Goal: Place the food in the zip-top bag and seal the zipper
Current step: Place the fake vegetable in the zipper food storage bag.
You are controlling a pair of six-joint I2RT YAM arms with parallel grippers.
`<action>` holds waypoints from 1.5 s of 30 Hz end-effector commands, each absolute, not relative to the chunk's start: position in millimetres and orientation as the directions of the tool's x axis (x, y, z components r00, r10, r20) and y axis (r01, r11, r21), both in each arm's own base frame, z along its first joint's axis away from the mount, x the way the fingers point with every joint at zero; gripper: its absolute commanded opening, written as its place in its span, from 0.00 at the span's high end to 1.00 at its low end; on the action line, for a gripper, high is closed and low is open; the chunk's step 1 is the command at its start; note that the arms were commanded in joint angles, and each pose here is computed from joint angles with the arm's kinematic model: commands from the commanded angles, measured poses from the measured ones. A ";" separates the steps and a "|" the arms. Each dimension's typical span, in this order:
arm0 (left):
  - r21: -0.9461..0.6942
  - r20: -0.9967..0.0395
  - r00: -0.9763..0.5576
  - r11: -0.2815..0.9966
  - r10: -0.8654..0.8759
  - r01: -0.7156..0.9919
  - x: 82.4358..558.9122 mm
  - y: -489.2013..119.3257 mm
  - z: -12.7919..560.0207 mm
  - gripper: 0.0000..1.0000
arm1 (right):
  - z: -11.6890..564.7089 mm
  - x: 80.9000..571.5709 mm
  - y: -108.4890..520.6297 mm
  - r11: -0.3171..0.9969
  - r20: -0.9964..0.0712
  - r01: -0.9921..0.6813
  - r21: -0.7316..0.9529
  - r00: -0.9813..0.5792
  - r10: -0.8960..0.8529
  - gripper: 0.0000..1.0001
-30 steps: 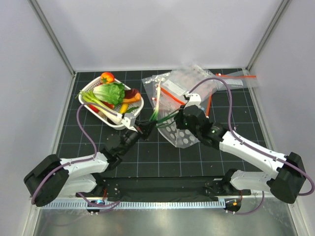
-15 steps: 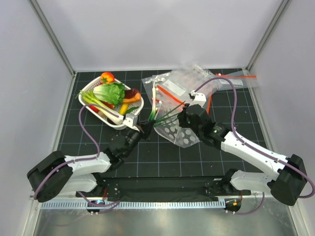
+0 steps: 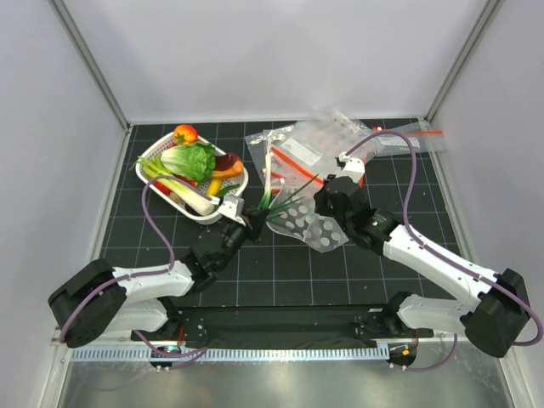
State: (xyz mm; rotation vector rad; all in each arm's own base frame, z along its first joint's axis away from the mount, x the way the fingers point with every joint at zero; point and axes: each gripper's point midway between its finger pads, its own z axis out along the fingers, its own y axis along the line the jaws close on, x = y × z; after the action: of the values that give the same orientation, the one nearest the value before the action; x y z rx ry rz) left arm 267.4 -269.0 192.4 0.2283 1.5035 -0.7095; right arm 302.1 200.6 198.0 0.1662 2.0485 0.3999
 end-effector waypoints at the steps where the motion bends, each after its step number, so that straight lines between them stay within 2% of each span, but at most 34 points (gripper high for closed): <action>1: -0.265 -0.954 -0.042 0.775 -0.295 0.574 269.5 -275.7 212.7 1.00 | 207.4 310.3 190.3 0.927 -0.831 0.000 0.374 -0.445 0.335 0.99; 9: -0.106 -0.986 0.024 0.730 -0.166 0.675 244.3 -306.2 220.7 1.00 | 199.3 319.2 181.7 0.939 -0.835 0.025 0.343 -0.449 0.317 0.99; 18: -0.103 -0.988 0.003 0.677 -0.154 0.728 232.3 -317.6 222.9 1.00 | 198.9 326.6 171.8 0.943 -0.842 0.038 0.332 -0.438 0.314 0.99; 23: -0.032 -0.999 -0.022 0.721 -0.023 0.693 236.8 -326.8 204.1 1.00 | 200.9 325.7 175.1 0.937 -0.840 0.016 0.348 -0.439 0.319 0.99; 30: -0.005 -0.996 -0.071 0.729 0.060 0.685 242.6 -339.4 191.8 1.00 | 204.3 321.6 178.5 0.942 -0.844 -0.028 0.335 -0.454 0.287 0.99; 45: 0.051 -0.972 -0.105 0.630 0.208 0.775 225.0 -352.2 168.8 1.00 | 214.5 321.5 165.3 0.952 -0.867 0.002 0.305 -0.413 0.279 0.99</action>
State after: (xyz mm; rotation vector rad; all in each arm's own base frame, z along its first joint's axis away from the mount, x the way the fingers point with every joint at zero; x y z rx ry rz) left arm 229.5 -349.3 159.9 0.7751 1.6587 -0.5801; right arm 316.7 170.0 195.7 0.1898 2.0400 0.3148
